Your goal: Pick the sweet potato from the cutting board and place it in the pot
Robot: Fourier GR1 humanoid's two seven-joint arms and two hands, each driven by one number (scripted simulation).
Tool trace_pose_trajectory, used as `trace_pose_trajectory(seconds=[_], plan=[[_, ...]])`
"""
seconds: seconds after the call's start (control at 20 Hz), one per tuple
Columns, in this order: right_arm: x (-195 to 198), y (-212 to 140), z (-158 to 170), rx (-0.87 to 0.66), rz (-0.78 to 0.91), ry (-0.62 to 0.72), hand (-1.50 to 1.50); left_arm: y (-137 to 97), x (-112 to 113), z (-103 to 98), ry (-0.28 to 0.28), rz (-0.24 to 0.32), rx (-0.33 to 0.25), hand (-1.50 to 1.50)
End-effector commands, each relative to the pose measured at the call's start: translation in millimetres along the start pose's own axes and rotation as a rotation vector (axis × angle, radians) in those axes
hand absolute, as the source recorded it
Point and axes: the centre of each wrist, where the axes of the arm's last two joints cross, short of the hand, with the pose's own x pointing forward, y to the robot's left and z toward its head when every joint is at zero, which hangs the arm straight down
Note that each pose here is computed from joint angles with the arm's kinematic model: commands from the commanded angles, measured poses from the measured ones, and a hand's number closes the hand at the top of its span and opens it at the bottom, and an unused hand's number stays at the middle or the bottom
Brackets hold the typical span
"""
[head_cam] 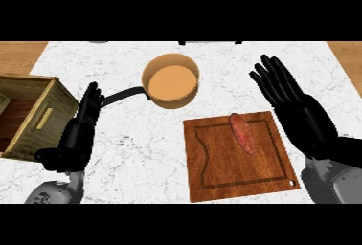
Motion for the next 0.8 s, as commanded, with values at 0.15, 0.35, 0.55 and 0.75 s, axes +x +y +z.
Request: trace_pose_trajectory(seconds=[0.15,0.35,0.55,0.75], plan=[[-26.8,-76.7,-21.7,0.080,0.027,0.033,1.50,22.5,24.1,-25.5,-0.009,0.001,0.070,0.00],[5.7,-103.1,-23.7,0.208,0.548,0.115,1.50,23.3,26.0,-28.0,0.040,0.026,0.056,0.00],[-70.6,-118.4,3.2,0.118,0.285,0.031,-1.50,35.0,41.7,-39.2,0.065,0.062,0.037,0.00],[-62.4,-150.0,-2.5,0.212,0.254,-0.085,-1.50,40.8,45.5,-50.9,0.092,0.056,0.052,0.00]])
